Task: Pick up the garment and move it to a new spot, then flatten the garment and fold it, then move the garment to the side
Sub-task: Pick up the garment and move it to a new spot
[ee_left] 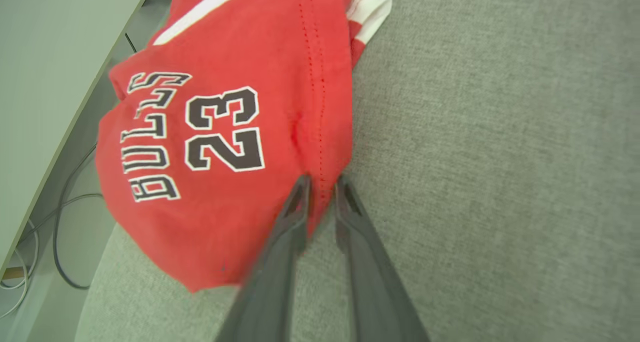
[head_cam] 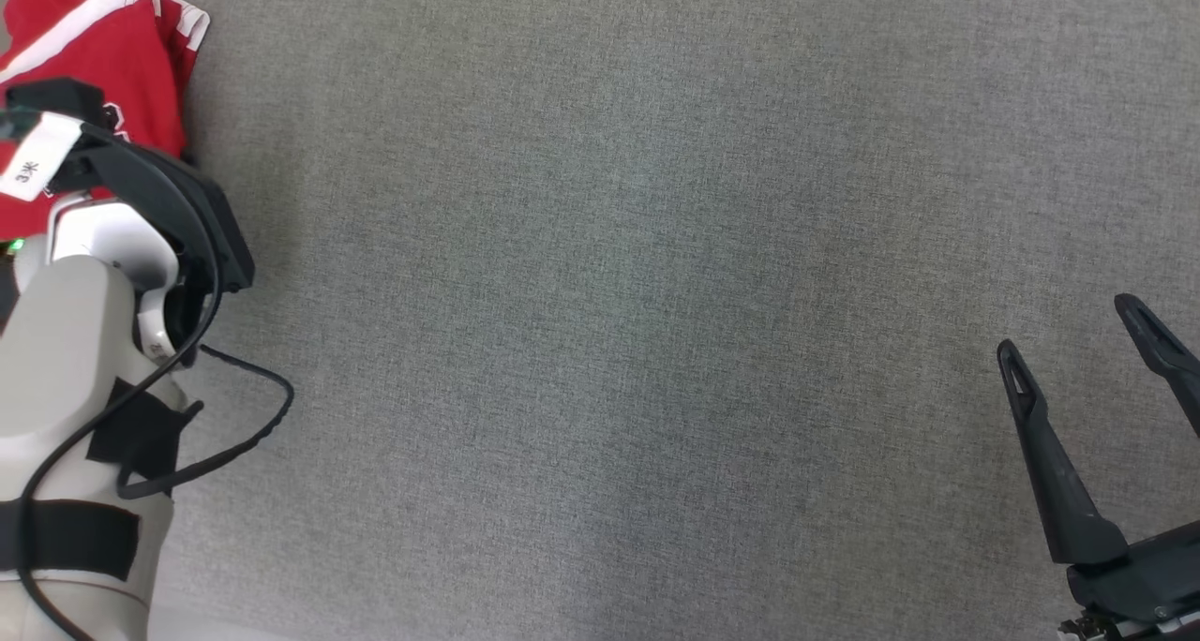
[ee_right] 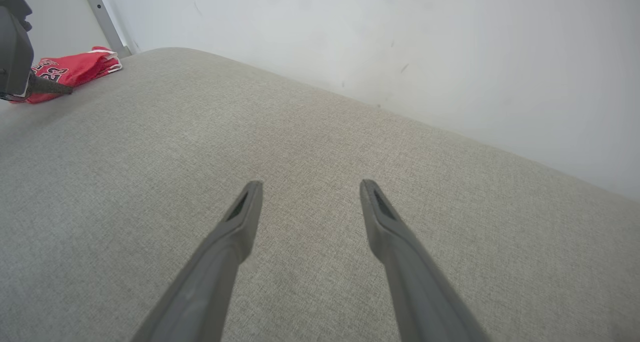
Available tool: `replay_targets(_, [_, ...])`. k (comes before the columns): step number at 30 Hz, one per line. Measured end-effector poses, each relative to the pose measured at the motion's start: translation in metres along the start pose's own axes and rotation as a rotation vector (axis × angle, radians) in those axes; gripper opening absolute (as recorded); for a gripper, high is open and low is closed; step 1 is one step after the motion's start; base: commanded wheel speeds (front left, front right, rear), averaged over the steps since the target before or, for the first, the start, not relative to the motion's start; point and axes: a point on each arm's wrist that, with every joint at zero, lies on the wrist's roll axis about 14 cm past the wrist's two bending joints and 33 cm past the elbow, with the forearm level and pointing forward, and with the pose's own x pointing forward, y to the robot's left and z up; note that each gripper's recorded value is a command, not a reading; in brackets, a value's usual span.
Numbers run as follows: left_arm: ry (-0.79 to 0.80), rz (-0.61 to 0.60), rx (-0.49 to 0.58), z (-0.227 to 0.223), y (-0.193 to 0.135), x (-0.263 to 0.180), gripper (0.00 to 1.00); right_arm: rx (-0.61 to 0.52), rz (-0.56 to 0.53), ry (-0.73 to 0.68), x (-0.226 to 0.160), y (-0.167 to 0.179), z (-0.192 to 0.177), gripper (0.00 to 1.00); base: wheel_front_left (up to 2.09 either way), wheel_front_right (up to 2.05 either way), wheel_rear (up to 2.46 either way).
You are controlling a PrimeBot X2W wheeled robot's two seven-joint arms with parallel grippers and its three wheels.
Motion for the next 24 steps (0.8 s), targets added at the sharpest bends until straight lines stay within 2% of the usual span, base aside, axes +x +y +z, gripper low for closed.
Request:
replay_targets(10, [-0.012, -0.013, -0.031, -0.001, 0.0, -0.008, 0.0, 0.016, 0.016, -0.024, 0.003, 0.007, 0.008, 1.0, 0.0, 0.0, 0.0])
replay_targets(24, [-0.221, -0.008, -0.082, 0.065, 0.034, -0.052, 0.0, 0.088, 0.053, -0.167, 0.004, 0.033, 0.05, 1.0, 0.0, 0.0, 0.0])
